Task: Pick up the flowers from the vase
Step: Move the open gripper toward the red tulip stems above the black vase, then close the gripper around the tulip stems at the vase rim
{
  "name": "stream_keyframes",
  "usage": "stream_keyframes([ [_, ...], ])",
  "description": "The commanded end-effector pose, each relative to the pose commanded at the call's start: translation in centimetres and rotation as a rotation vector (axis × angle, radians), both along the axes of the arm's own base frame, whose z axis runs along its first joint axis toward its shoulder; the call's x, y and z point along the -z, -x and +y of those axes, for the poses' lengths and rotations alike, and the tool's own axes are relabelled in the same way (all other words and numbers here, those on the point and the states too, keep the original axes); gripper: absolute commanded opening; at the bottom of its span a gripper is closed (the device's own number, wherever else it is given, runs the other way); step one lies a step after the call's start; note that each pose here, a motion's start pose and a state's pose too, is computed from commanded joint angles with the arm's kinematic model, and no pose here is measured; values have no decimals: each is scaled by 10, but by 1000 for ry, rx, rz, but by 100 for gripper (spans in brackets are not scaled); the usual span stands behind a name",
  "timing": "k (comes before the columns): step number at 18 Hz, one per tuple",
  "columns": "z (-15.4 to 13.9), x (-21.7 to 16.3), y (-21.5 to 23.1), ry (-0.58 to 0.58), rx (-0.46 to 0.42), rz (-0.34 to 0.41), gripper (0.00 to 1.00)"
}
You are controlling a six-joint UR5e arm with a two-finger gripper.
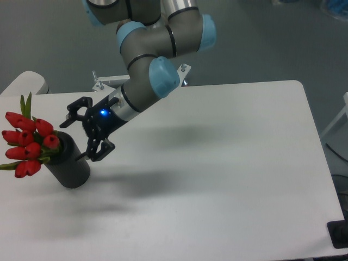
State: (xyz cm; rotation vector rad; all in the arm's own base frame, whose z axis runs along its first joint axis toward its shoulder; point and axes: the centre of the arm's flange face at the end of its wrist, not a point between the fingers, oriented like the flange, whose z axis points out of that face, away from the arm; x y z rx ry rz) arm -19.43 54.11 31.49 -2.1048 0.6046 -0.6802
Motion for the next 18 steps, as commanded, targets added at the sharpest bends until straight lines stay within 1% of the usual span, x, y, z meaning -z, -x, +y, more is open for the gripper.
stream_keyframes([
  [2, 6, 5, -8, -9, 15, -19, 100],
  [5, 12, 5, -15, -20, 6, -90, 100],
  [6, 15, 6, -15, -28, 9, -100, 100],
  [8, 24, 11, -24, -40, 32, -94, 100],
  [11, 26, 12, -28, -48, 40, -85, 100],
  [12, 26, 13, -27, -47, 40, -84, 92],
  [16, 24, 10, -29, -47, 39, -80, 47],
  [17, 23, 10, -28, -38, 32, -85, 33],
  [18, 22, 7, -28, -24, 20, -89, 23],
])
